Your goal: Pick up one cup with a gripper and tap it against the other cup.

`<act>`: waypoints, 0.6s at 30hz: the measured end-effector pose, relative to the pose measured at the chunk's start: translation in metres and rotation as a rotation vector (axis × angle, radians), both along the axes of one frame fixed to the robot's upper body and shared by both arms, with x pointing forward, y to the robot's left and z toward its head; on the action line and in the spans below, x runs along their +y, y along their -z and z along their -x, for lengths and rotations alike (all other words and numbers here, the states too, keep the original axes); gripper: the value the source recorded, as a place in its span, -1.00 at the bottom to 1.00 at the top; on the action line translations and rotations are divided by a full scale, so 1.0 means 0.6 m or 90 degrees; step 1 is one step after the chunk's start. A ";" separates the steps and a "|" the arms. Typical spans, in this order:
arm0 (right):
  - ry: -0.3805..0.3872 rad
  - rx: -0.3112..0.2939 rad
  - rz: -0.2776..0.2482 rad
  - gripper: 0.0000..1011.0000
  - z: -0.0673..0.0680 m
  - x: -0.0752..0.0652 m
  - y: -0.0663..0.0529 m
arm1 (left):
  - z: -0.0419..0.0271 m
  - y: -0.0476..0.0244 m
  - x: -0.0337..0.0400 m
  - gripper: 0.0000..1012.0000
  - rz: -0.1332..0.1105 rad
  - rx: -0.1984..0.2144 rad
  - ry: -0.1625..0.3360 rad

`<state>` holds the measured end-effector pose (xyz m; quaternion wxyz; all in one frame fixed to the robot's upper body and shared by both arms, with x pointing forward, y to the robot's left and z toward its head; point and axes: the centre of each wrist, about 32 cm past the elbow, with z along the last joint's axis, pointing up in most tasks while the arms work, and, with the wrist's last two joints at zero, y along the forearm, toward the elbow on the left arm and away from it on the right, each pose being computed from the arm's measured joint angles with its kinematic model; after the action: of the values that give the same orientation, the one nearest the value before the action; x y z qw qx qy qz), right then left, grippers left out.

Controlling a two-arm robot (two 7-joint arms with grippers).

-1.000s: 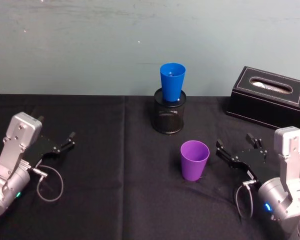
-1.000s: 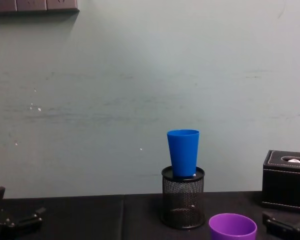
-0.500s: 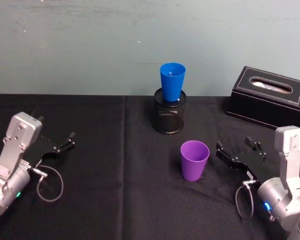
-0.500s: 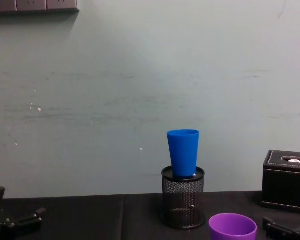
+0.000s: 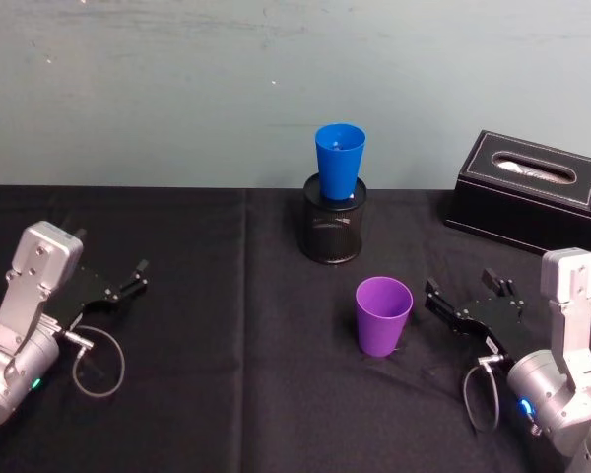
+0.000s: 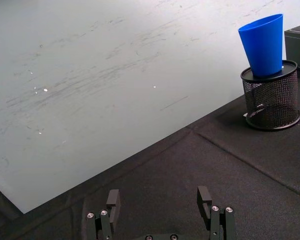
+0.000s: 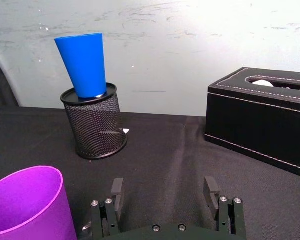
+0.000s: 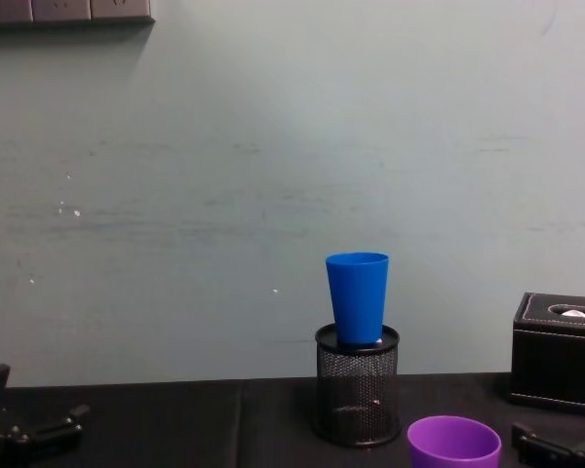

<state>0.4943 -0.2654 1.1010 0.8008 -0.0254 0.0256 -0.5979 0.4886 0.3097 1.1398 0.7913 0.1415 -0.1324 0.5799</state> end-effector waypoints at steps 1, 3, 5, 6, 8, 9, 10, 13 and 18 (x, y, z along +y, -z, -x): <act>0.000 0.000 0.000 0.98 0.000 0.000 0.000 | 0.000 0.000 0.000 1.00 0.000 0.000 0.000; 0.000 0.000 0.000 0.98 0.000 0.000 0.000 | 0.000 0.000 0.000 1.00 0.000 0.000 0.000; 0.000 -0.001 0.000 0.98 0.000 0.000 0.000 | 0.000 0.000 0.000 1.00 0.000 0.000 0.000; 0.000 -0.001 0.000 0.98 0.000 0.000 0.000 | 0.000 0.000 0.000 1.00 0.000 0.000 0.000; 0.000 -0.001 0.001 0.98 0.000 0.000 0.000 | 0.000 0.000 0.000 1.00 0.000 0.000 0.000; 0.000 -0.001 0.001 0.98 0.000 0.000 0.000 | 0.000 0.000 0.000 1.00 0.000 0.000 0.000; 0.000 -0.001 0.001 0.98 0.000 0.000 0.000 | 0.000 0.000 0.000 1.00 0.000 0.000 0.000; -0.001 -0.002 0.001 0.98 0.000 0.000 0.000 | 0.000 0.000 0.000 1.00 0.000 0.000 0.000; 0.000 -0.002 0.002 0.98 0.000 0.000 0.000 | 0.000 0.000 0.000 1.00 0.000 0.000 0.000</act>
<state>0.4941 -0.2653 1.1011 0.8010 -0.0255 0.0236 -0.5977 0.4886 0.3097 1.1398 0.7913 0.1415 -0.1325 0.5799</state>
